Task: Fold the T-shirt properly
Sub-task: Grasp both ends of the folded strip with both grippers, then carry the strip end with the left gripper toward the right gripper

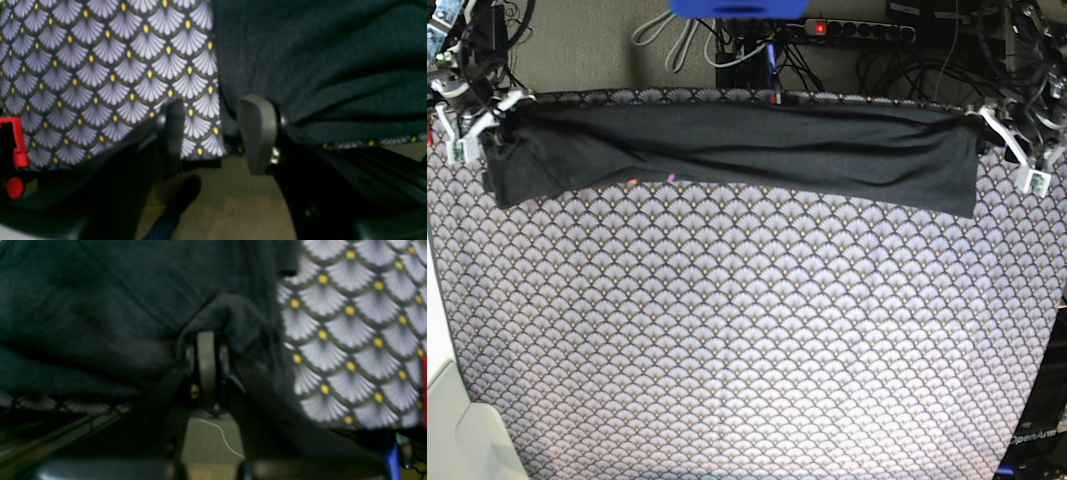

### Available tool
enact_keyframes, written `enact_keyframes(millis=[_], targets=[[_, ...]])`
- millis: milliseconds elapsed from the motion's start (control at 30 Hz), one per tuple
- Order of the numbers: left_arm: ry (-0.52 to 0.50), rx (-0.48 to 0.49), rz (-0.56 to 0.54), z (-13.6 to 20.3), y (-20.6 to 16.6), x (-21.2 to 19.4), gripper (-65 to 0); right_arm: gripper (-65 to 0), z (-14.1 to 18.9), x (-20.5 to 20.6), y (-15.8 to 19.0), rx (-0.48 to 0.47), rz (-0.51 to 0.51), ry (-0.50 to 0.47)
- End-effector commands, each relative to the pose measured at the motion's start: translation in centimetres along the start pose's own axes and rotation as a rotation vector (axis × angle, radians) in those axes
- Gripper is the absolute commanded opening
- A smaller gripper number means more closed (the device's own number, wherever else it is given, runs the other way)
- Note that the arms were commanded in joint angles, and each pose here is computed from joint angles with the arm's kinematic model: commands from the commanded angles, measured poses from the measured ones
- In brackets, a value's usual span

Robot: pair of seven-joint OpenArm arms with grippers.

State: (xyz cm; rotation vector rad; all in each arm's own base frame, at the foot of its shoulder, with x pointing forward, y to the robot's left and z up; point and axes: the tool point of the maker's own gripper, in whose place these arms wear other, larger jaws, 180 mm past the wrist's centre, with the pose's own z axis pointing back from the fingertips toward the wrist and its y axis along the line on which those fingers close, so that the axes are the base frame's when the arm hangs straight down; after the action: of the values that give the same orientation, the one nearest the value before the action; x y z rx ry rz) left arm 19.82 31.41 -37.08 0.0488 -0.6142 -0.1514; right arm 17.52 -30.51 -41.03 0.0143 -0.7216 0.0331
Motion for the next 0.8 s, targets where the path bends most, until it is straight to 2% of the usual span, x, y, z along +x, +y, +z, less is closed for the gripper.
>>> enact_keyframes(millis=[0,100,167,300,467,567,767], targets=[[-0.035,0.024,-0.015,0.8,0.9,1.1,-34.4,-65.0,0.4,1.1,-0.5,-0.006,0.017,-0.033],[-0.036,0.027,-0.015,0.8,1.1,1.1,-26.8,-63.7,0.0,1.3,0.1,0.013,0.036,-0.028],[-0.035,0.003,-0.049,0.8,0.6,1.0,-20.7,-59.4,-0.1,1.4,0.3,0.024,0.052,-0.024],[-0.071,-0.002,-0.022,0.3,0.3,2.1,-15.3,-50.1,-0.1,1.3,0.3,0.025,0.054,-0.022],[-0.125,-0.024,0.022,-0.5,-0.9,3.7,-14.9,-42.9,-0.1,1.4,0.3,0.025,0.054,-0.023],[-0.129,-0.043,0.065,-1.6,-1.4,3.8,-14.9,-42.4,-0.1,1.4,0.4,0.026,0.055,-0.023],[-0.056,-0.1,0.172,-4.4,-1.7,1.1,-14.9,-42.3,-0.2,1.4,0.5,0.029,0.056,-0.022]])
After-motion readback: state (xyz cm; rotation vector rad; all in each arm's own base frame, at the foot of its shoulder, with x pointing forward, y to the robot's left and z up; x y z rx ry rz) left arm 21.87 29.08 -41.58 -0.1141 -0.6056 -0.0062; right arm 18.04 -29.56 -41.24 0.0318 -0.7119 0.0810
